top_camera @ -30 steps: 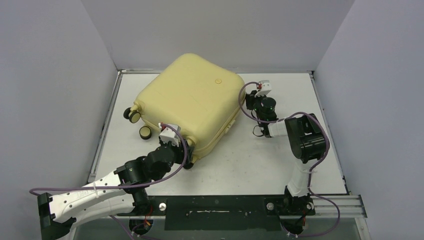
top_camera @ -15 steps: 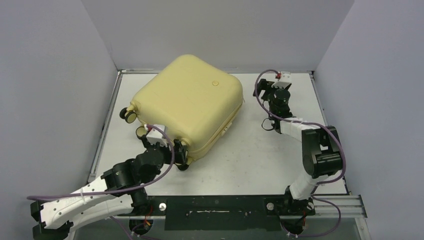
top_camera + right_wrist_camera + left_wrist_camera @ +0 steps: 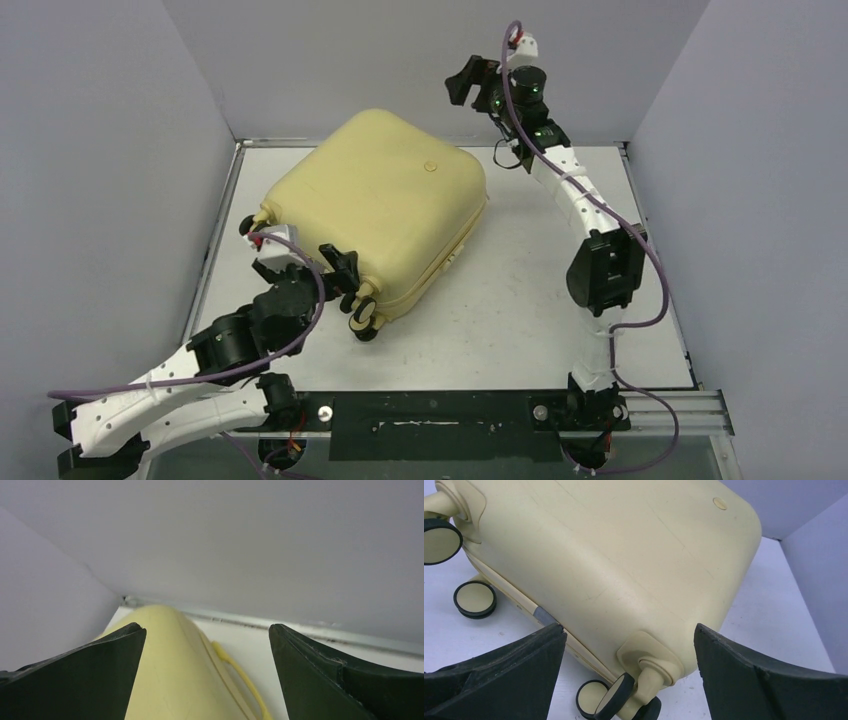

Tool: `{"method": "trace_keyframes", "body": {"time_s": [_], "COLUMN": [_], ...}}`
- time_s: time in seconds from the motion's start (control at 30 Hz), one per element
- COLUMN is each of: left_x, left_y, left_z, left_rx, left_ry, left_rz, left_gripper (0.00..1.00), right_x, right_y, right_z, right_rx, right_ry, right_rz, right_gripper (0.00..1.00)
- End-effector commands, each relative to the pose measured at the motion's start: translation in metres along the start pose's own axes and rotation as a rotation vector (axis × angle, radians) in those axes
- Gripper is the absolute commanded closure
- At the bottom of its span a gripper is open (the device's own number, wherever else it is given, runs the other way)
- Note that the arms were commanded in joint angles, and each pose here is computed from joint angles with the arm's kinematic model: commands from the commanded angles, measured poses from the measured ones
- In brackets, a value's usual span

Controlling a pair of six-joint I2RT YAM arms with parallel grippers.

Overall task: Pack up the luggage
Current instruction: Zip the luggage at the center of the board.

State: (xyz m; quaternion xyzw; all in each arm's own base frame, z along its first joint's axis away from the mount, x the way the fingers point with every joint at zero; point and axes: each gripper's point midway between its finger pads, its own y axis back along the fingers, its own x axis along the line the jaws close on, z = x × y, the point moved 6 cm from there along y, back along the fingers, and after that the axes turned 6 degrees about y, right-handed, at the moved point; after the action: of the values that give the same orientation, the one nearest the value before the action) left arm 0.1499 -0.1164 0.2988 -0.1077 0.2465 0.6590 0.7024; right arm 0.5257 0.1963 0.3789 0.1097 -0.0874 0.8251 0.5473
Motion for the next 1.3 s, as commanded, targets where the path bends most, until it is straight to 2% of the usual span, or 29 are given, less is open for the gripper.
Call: {"method": "trace_keyframes", "body": {"time_s": [0.0, 0.13, 0.3, 0.57, 0.93, 1.27], "left_x": [-0.016, -0.009, 0.005, 0.035, 0.024, 0.005], "left_y": [-0.013, -0.029, -0.058, -0.093, -0.154, -0.205], "left_z": [0.006, 0.003, -0.008, -0.022, -0.053, -0.056], "left_rx": [-0.001, 0.026, 0.141, 0.239, 0.475, 0.549], "left_ry": [0.002, 0.044, 0.119, 0.261, 0.250, 0.165], "left_rz": [0.026, 0.037, 0.036, 0.010, -0.212, -0.344], "left_gripper": [0.03, 0.03, 0.03, 0.03, 0.08, 0.09], "right_x": [0.008, 0.011, 0.008, 0.013, 0.012, 0.020], "right_y": [-0.006, -0.003, 0.013, 0.066, 0.160, 0.258], "right_z": [-0.092, -0.120, -0.141, -0.172, -0.222, -0.248], "right_rx": [0.374, 0.467, 0.540, 0.669, 0.811, 0.839], "right_ry": [-0.117, -0.115, -0.126, -0.206, -0.418, -0.470], "right_rz": [0.093, 0.101, 0.102, 0.158, 0.119, 0.002], "right_gripper": [0.00, 0.00, 0.00, 0.03, 0.07, 0.07]}}
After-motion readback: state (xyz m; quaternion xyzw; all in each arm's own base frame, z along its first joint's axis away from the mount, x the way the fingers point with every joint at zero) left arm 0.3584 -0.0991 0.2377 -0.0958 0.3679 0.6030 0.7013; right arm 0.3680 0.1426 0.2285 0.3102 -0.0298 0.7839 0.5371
